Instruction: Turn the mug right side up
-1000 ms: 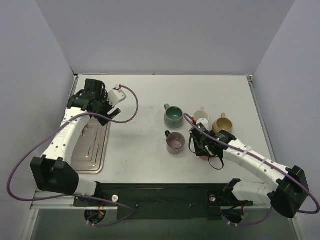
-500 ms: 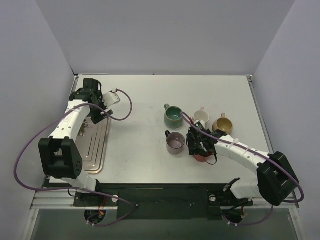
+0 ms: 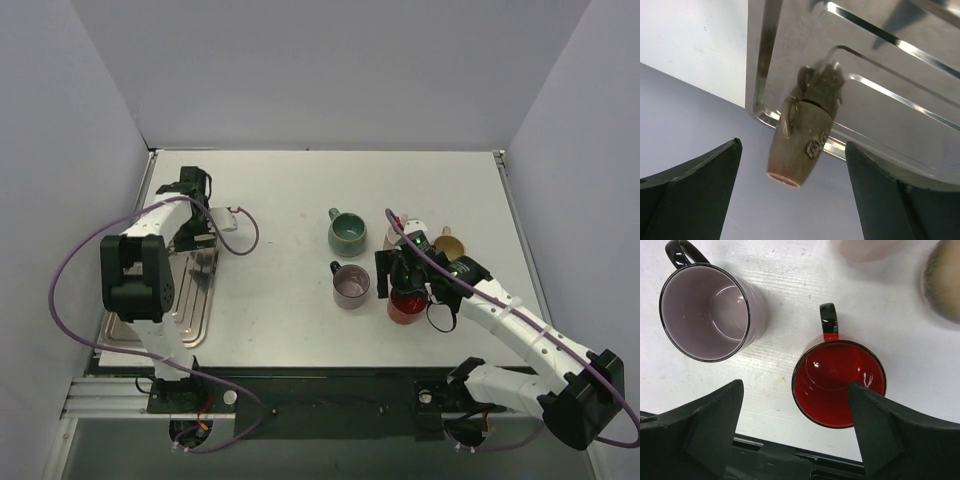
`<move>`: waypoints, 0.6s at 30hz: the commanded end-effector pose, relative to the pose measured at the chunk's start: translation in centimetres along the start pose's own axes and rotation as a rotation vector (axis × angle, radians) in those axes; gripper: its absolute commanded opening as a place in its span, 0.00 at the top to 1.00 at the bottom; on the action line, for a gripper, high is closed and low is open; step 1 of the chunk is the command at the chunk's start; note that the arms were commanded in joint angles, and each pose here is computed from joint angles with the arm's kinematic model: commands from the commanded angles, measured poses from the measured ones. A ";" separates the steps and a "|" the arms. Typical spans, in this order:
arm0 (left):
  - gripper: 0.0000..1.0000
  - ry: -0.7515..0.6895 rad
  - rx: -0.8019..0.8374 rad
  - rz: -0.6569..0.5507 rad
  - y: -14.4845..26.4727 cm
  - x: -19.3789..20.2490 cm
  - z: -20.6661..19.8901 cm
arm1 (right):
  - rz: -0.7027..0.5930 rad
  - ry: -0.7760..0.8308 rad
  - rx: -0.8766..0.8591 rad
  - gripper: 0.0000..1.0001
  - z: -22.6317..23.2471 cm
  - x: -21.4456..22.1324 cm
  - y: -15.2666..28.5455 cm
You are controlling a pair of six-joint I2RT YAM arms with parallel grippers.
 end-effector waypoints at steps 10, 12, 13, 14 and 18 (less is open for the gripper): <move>0.17 0.008 0.020 0.142 -6.6 3.5 4.4 | -0.045 -0.032 0.101 0.20 -2.2 -0.5 3.1; 0.28 0.019 0.055 0.141 -6.6 3.6 3.9 | -0.056 -0.032 0.118 0.20 -2.5 -0.7 3.3; 0.37 0.017 0.063 0.140 -6.6 3.7 3.7 | -0.067 -0.032 0.121 0.20 -2.5 -0.9 3.5; 0.40 0.018 0.065 0.135 -6.3 3.7 3.5 | -0.070 -0.029 0.122 0.20 -2.6 -0.9 3.6; 0.45 0.000 0.061 0.107 -5.4 3.5 2.7 | -0.073 -0.019 0.120 0.20 -2.4 -1.3 3.7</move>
Point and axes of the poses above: each gripper's point midway between its finger pads, its own y axis back along the fingers, its own z axis along the line the jaws close on, x = y × z, the point moved 2 cm from there along y, back along the fingers, and after that the axes turned 14 degrees about -y, right-handed, at the moved point
